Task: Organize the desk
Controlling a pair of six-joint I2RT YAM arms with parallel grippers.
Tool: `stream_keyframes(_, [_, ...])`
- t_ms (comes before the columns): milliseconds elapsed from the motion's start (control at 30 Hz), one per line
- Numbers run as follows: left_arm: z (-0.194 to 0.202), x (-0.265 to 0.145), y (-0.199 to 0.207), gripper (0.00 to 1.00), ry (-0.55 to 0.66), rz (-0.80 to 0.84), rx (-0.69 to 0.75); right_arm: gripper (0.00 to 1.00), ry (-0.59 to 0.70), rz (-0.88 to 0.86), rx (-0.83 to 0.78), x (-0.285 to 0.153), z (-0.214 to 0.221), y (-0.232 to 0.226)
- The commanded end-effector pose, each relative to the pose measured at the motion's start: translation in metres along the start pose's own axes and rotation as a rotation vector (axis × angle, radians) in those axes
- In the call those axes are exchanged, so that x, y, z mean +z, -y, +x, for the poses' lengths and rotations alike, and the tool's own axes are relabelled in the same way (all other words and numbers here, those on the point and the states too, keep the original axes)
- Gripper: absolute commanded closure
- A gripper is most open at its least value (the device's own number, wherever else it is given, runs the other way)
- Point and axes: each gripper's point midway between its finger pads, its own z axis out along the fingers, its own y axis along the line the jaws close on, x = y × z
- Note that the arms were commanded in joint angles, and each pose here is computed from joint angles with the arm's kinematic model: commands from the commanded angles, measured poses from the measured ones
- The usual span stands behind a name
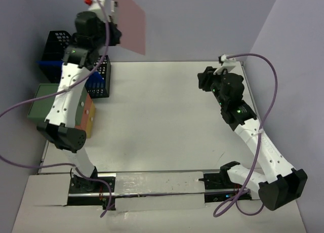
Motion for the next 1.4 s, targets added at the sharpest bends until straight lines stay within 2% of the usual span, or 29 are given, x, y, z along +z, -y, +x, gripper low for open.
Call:
stream_keyframes(0, [-0.061,-0.055,-0.048,1.00,0.166,-0.164,-0.209,0.52,0.060,-0.148,-0.064,-0.001,-0.012,-0.064])
stream_keyframes(100, [-0.071,-0.086,-0.050,1.00,0.179,-0.113,-0.286,0.48,0.179,-0.235,-0.292,-0.003,-0.023,-0.118])
stream_keyframes(133, [-0.071,-0.088,-0.051,1.00,0.178,-0.109,-0.306,0.48,0.220,-0.291,-0.304,-0.011,-0.027,-0.143])
stream_keyframes(200, [-0.060,-0.103,-0.036,1.00,0.138,-0.042,-0.364,0.41,0.322,-0.282,-0.542,-0.008,-0.025,-0.180])
stream_keyframes(267, [-0.052,-0.110,-0.025,1.00,0.105,0.001,-0.409,0.35,0.455,-0.264,-0.615,-0.011,-0.039,-0.211])
stream_keyframes(333, [-0.044,-0.115,-0.017,1.00,0.072,0.034,-0.446,0.31,0.523,-0.232,-0.704,-0.009,-0.046,-0.240])
stream_keyframes(367, [-0.039,-0.120,-0.013,1.00,0.056,0.050,-0.452,0.30,0.515,-0.214,-0.780,0.001,-0.031,-0.255])
stream_keyframes(433, [-0.033,-0.124,-0.011,1.00,0.040,0.050,-0.465,0.30,0.526,-0.154,-0.794,0.008,-0.037,-0.261])
stream_keyframes(667, [-0.015,-0.137,-0.001,1.00,-0.017,0.090,-0.461,0.26,0.533,-0.161,-0.829,0.035,-0.031,-0.294])
stream_keyframes(800, [-0.001,-0.139,0.003,1.00,-0.073,0.104,-0.484,0.27,0.510,-0.054,-0.832,0.054,-0.033,-0.289])
stream_keyframes(867, [0.005,-0.140,0.007,1.00,-0.097,0.127,-0.507,0.29,0.481,-0.096,-0.905,0.064,-0.016,-0.296])
stream_keyframes(967, [0.004,-0.143,0.016,1.00,-0.108,0.175,-0.513,0.57,0.462,-0.118,-0.902,0.073,-0.005,-0.298])
stream_keyframes(1100, [0.013,-0.147,0.017,1.00,-0.136,0.182,-0.503,0.78,0.432,-0.057,-0.851,0.084,-0.009,-0.283])
stream_keyframes(1167, [0.022,-0.148,0.021,1.00,-0.163,0.208,-0.515,1.00,0.438,-0.058,-0.841,0.084,-0.013,-0.279])
stream_keyframes(1367, [0.036,-0.158,0.046,0.98,-0.211,0.379,-0.544,1.00,0.450,-0.043,-0.869,0.079,-0.012,-0.272])
